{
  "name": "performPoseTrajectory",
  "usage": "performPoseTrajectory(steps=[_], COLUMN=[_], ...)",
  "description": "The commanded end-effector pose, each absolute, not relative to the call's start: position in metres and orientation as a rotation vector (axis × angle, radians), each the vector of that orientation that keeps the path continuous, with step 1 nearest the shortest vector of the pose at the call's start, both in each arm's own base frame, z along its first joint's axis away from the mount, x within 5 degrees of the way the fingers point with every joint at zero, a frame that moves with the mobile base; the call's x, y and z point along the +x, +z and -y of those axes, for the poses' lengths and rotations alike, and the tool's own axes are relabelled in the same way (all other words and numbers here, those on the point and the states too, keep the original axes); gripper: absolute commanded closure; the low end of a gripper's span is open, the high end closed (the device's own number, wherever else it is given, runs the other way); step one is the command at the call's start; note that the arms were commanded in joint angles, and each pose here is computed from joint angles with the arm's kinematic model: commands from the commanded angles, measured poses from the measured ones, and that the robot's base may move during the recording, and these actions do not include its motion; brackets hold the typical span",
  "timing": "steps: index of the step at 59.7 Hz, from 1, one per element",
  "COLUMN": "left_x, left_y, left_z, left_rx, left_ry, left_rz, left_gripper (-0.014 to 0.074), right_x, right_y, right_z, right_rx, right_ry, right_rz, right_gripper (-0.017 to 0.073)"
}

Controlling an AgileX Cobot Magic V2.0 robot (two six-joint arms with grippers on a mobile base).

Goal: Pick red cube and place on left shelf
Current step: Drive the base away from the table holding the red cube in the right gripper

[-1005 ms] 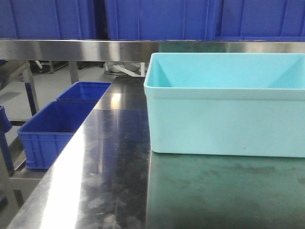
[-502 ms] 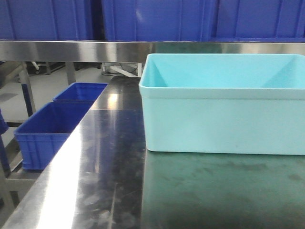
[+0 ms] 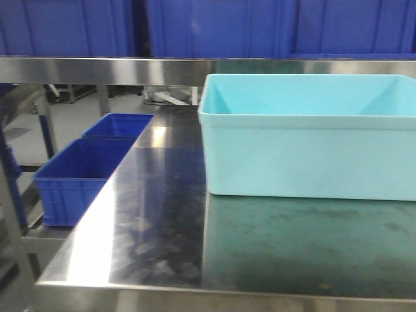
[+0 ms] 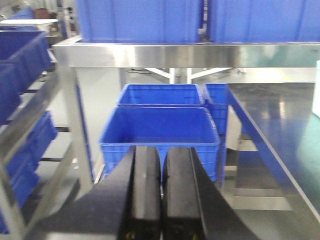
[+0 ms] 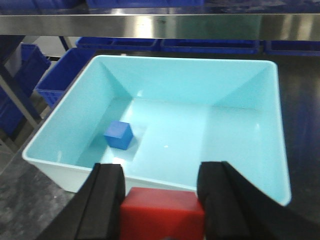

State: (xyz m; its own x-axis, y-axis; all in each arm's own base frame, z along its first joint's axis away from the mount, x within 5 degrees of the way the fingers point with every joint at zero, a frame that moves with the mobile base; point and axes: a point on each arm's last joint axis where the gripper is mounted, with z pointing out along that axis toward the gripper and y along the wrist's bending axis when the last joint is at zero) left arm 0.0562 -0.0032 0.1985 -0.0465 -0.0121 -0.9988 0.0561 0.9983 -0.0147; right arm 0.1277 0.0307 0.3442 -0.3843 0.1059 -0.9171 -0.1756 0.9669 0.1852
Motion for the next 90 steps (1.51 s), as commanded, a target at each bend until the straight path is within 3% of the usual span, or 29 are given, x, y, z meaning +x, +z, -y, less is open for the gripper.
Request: performPoseTrajectory(steps=[1,90], left_x=[0.0560,0.0560], left_y=[0.1996,0.1996], left_z=[0.0035,0.0035], left_rx=[0.033,0.033], left_ry=[-0.064,-0.064], left_rz=[-1.536,-1.536], left_gripper=[0.0492,0.0492], right_x=[0.1289,0.1289], right_y=[0.3605,0.3605], right_z=[-0.0301,-0.0301], right_rx=[-0.049,-0.049], right_ry=[0.301,0.301], right_rz=[-1.830,-1.830], right_gripper=[0.0503,0.0503])
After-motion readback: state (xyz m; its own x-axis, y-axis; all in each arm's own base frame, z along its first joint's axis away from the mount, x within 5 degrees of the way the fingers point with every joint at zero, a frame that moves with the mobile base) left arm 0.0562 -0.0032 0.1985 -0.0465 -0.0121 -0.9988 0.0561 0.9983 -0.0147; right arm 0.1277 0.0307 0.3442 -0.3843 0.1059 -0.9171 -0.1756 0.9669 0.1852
